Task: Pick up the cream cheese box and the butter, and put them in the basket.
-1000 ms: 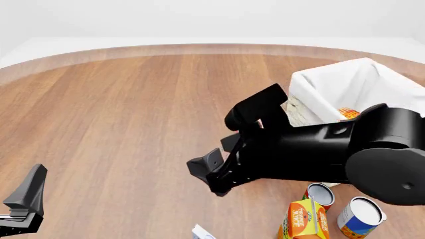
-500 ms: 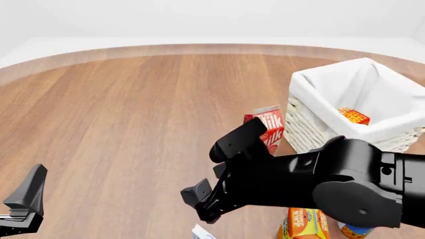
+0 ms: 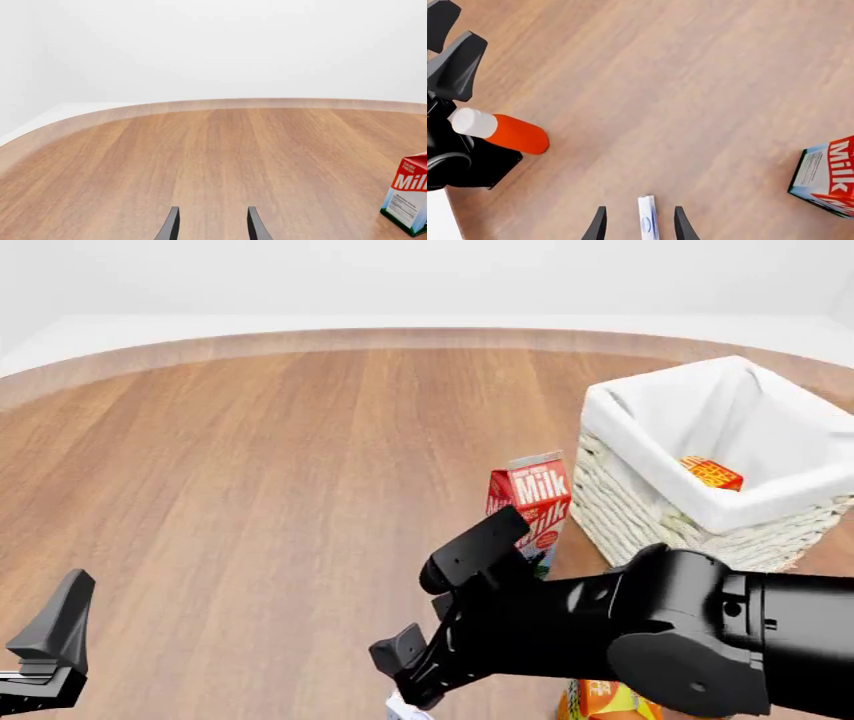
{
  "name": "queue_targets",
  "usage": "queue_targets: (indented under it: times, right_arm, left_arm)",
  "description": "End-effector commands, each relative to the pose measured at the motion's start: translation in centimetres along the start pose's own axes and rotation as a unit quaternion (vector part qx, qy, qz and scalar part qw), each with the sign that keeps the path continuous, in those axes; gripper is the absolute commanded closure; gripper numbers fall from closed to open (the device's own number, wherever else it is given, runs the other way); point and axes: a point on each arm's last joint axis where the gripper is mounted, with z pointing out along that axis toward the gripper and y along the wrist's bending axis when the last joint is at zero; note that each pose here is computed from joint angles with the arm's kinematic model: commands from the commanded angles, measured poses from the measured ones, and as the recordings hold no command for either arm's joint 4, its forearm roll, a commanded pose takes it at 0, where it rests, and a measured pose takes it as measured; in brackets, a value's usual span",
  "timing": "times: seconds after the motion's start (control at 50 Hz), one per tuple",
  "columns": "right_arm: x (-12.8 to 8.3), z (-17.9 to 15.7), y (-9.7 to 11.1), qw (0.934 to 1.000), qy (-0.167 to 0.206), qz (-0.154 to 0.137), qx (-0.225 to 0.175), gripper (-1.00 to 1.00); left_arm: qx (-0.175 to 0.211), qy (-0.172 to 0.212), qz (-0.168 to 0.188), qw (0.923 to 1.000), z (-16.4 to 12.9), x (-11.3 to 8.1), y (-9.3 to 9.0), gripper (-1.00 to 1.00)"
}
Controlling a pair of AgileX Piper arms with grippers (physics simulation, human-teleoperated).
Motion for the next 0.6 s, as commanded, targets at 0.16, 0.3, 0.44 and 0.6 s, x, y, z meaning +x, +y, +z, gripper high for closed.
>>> queue_targets:
  times: [0.16,0.3,0.44,0.6]
  right_arm:
    - [1.7,2.2,-0.3,0.9998,0.016,0.011,0.001,-1.0]
    - [2.2,2.4,-0.6,0.9997,0.018,0.017,0.005,-1.0]
    - [2.8,3.0,-0.8,0.9995,0.023,0.02,0.007,-1.0]
    - [3.4,3.7,-1.4,0.9992,0.027,0.027,0.014,-1.0]
  left_arm:
    - [0.0,0.0,0.0,1.0,0.0,0.0,0.0,-1.0]
    - [0.0,0.0,0.0,1.0,0.0,0.0,0.0,-1.0]
    - [0.0,0.0,0.0,1.0,0.0,0.0,0.0,-1.0]
    - [0.0,0.0,0.0,1.0,0.0,0.0,0.0,-1.0]
